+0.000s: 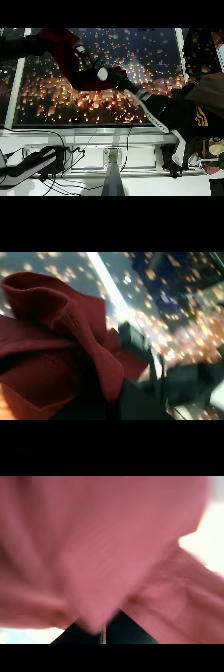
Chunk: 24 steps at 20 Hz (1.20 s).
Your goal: Fold the clothes and pants, and hang the long-sleeved shirts on hangers.
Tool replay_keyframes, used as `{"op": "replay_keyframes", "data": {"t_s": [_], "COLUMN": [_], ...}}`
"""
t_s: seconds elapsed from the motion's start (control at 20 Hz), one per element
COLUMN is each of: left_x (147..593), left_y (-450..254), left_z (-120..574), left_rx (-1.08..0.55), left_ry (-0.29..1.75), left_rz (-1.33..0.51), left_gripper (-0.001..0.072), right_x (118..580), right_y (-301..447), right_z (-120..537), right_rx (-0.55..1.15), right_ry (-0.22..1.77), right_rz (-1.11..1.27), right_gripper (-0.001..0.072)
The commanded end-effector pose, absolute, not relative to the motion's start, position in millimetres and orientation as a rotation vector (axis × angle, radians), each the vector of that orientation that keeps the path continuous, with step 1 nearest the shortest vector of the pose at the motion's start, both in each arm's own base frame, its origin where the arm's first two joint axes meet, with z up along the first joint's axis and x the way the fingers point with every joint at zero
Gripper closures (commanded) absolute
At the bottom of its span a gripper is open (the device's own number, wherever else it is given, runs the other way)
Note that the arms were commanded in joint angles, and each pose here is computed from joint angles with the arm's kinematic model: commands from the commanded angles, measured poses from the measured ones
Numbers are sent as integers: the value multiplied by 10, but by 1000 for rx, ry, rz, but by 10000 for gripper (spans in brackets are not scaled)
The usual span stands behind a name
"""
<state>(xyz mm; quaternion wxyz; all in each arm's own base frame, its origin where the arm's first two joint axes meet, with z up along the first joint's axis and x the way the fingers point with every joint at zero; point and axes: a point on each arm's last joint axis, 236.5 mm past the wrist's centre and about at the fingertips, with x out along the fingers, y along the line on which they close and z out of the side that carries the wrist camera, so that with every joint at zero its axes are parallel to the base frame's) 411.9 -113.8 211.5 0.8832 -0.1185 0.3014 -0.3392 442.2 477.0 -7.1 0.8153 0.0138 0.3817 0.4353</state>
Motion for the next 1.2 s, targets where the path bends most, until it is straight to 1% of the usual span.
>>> {"op": "replay_keyframes", "data": {"t_s": [0.0, 0.1, 0.2, 0.3, 0.35, 0.4, 0.45, 0.5, 0.55, 0.6, 0.65, 0.8, 0.9, 0.95, 1.0, 1.05, 1.1, 1.15], "left_x": [4175, 4271, 4320, 4277, 4261, 4217, 4128, 4032, 3959, 3916, 3910, 4047, 4102, 4077, 4021, 3969, 3924, 3907], "left_y": [-1535, -1950, -2437, -3012, -3238, -3451, -3624, -3758, -3832, -3863, -3863, -3692, -3522, -3448, -3380, -3321, -3267, -3214], "left_z": [1847, 1589, 1343, 1093, 974, 853, 788, 751, 732, 721, 721, 738, 801, 853, 925, 1001, 1086, 1169], "left_rx": [-261, -261, -275, -324, -344, -358, -378, -389, -375, -358, -357, -374, -385, -383, -354, -329, -312, -311], "left_ry": [692, 727, 751, 782, 792, 807, 828, 847, 854, 858, 859, 852, 854, 859, 850, 837, 825, 814], "left_rz": [-787, -833, -876, -928, -935, -945, -969, -994, -1011, -1020, -1022, -992, -989, -1006, -1044, -1077, -1101, -1106], "left_gripper": [691, 691, 691, 690, 675, 500, 243, 124, 116, 93, 49, 49, 49, 50, 49, 49, 49, 50], "right_x": [4741, 4992, 5186, 5303, 5332, 5340, 5333, 5322, 5311, 5307, 5306, 5233, 5091, 4982, 4857, 4766, 4763, 4809], "right_y": [3781, 3070, 2414, 1840, 1583, 1377, 1184, 1022, 869, 747, 638, 485, 514, 607, 789, 993, 1186, 1332], "right_z": [-92, 47, 225, 380, 432, 456, 449, 427, 402, 380, 349, 128, -217, -395, -557, -650, -717, -770], "right_rx": [-108, -108, -61, -14, 7, 24, 40, 55, 68, 81, 93, 124, 156, 203, 292, 395, 501, 580], "right_ry": [939, 980, 996, 1001, 1007, 1017, 1035, 1052, 1068, 1077, 1084, 1130, 1222, 1286, 1357, 1406, 1420, 1412], "right_rz": [839, 746, 656, 575, 539, 511, 486, 465, 443, 425, 407, 380, 390, 424, 487, 558, 608, 633], "right_gripper": [699, 700, 700, 699, 700, 699, 699, 699, 699, 700, 700, 700, 700, 699, 699, 674, 367, 77]}}
